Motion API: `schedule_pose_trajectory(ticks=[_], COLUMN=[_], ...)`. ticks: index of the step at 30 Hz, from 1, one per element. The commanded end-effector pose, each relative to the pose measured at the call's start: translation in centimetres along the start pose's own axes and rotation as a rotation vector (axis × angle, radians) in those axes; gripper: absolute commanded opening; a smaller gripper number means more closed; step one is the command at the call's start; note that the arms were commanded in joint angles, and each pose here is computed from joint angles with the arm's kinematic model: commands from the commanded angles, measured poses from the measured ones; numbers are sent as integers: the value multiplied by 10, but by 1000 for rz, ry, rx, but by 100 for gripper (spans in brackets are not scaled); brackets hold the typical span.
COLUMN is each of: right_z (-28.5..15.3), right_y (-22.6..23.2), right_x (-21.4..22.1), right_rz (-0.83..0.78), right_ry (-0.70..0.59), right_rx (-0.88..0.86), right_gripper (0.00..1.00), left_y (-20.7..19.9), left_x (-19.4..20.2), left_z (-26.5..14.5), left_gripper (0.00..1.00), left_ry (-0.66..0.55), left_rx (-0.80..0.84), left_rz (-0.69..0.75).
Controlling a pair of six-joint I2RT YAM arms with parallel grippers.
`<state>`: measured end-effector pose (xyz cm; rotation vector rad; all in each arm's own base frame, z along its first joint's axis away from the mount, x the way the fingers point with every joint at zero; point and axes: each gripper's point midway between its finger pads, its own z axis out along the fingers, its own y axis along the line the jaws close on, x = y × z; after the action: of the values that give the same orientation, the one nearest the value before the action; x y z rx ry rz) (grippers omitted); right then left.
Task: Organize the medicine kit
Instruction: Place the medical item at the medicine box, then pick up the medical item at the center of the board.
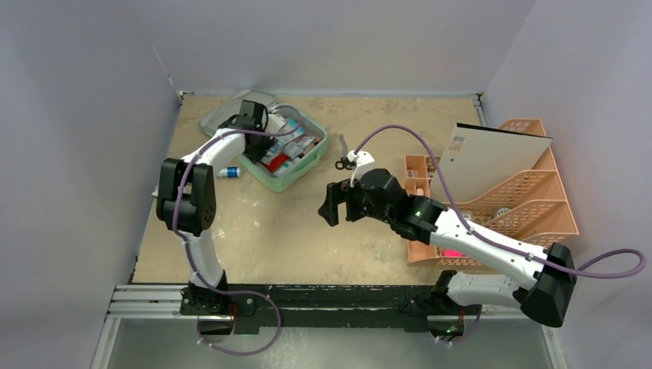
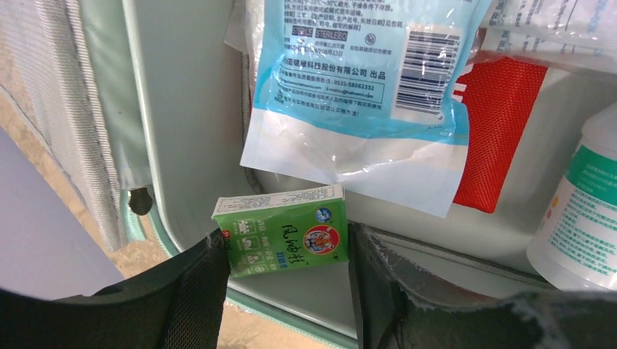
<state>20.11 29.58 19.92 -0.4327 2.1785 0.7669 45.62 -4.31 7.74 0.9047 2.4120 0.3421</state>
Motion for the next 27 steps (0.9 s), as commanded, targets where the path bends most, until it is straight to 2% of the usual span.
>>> schedule_pose_trajectory(ticks=[1,4,11,16,23,27], right_z=[-10,-11,-15,-18,-20,-20], right_y=[8,9,11,13,14,15], right_x=[-21,-22,-24,-27,-32,-32], right_rz=[-12,-9,-2,6,8,9], right_ry=[-61,-61,-72,-87,-110,-112], right_rx=[-16,-22,-33,-40,-47,-54], right_gripper=[99,99,99,99,99,99], left_y=[17,18,24,22,40,63], left_x=[-18,-24,-29,-46,-65,-50], left_z=[-13,-21,-36,-66,-129,-144], left_gripper=[55,62,67,67,67,67], left_ry=[-38,-58,-72,-151,-331,-354], left_rx=[-32,-24,-48,-11,-81,-217], left_rz=[-11,-21,-26,-95,-326,-642])
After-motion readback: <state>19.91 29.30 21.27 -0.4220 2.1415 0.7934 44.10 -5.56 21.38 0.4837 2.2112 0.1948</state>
